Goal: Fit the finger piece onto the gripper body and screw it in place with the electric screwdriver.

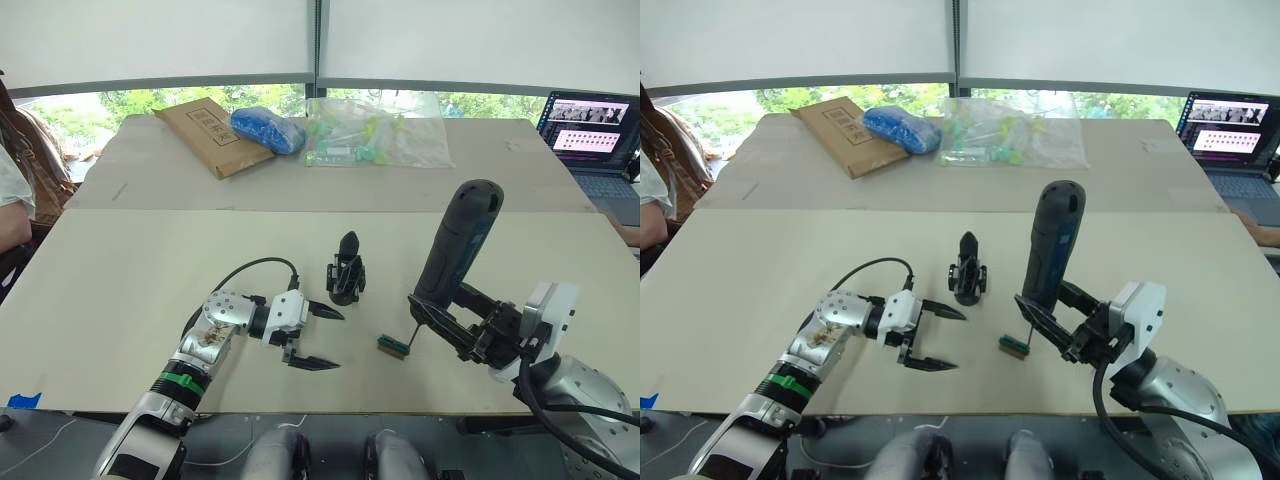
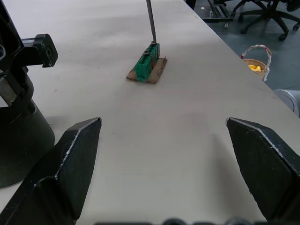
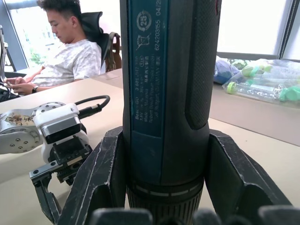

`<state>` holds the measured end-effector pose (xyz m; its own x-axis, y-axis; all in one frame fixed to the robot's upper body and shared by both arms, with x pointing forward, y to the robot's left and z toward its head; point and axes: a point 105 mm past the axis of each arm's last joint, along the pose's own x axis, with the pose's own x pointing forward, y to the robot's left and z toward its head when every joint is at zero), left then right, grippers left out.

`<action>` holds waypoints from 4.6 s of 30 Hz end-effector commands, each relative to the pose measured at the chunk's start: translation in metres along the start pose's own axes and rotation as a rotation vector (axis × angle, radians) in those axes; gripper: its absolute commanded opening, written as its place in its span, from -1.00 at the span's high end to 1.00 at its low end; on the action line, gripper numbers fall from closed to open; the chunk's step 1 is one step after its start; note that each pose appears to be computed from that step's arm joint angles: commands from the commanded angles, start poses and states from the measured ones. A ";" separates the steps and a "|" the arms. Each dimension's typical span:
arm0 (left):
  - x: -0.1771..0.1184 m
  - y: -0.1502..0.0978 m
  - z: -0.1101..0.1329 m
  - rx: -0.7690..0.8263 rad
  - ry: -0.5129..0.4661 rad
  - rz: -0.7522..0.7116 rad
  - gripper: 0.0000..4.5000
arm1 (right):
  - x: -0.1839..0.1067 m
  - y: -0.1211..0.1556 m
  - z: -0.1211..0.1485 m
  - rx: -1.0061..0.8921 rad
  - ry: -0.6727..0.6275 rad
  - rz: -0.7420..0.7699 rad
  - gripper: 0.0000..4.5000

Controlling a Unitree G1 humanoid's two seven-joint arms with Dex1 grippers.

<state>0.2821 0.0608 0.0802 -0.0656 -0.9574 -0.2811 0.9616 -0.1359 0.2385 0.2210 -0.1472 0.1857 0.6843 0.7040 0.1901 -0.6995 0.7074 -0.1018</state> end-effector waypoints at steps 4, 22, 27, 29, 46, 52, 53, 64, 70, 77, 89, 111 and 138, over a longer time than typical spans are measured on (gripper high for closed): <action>-0.002 0.006 0.008 0.046 -0.009 0.009 -1.00 | 0.003 0.002 0.015 -0.046 -0.058 0.017 0.15; -0.006 0.003 0.005 0.040 -0.004 0.020 -1.00 | 0.000 0.003 0.014 -0.046 -0.061 0.034 0.15; -0.013 0.001 0.004 0.010 -0.004 0.042 -1.00 | -0.001 0.009 0.030 -0.079 -0.073 0.078 0.15; -0.019 0.001 0.004 -0.008 -0.004 0.065 -1.00 | 0.001 0.015 0.039 -0.112 -0.076 0.122 0.15; -0.061 0.016 0.014 -0.050 0.030 0.264 -1.00 | 0.029 0.025 0.089 -0.089 -0.110 0.390 0.15; -0.067 0.022 0.015 -0.032 0.045 0.284 -1.00 | 0.045 0.019 0.104 -0.036 -0.115 0.500 0.15; -0.067 0.023 0.016 -0.031 0.047 0.286 -1.00 | 0.048 0.018 0.107 -0.031 -0.115 0.521 0.15; -0.064 0.035 0.014 0.005 0.084 0.273 -1.00 | 0.094 0.017 0.136 0.056 -0.160 0.658 0.15; -0.062 0.043 0.015 0.000 0.083 0.264 -1.00 | 0.124 0.024 0.142 0.030 -0.169 0.717 0.15; -0.054 0.051 0.016 0.008 0.068 0.258 -1.00 | 0.158 0.026 0.133 0.036 -0.148 0.694 0.15; -0.037 0.060 0.013 0.008 0.058 0.252 -1.00 | 0.162 0.015 0.104 -0.021 -0.071 0.688 0.15; -0.025 0.066 0.009 0.022 0.054 0.245 -1.00 | 0.159 0.014 0.092 -0.039 -0.052 0.674 0.15; -0.021 0.069 0.014 0.025 0.031 0.239 -1.00 | 0.155 0.010 0.085 -0.065 -0.003 0.680 0.15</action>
<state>0.3436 0.0724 0.1023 0.1742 -0.9477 -0.2674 0.9545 0.0958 0.2823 0.3118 -0.0335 0.2794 0.1173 0.9929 0.0217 -0.9760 0.1193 -0.1823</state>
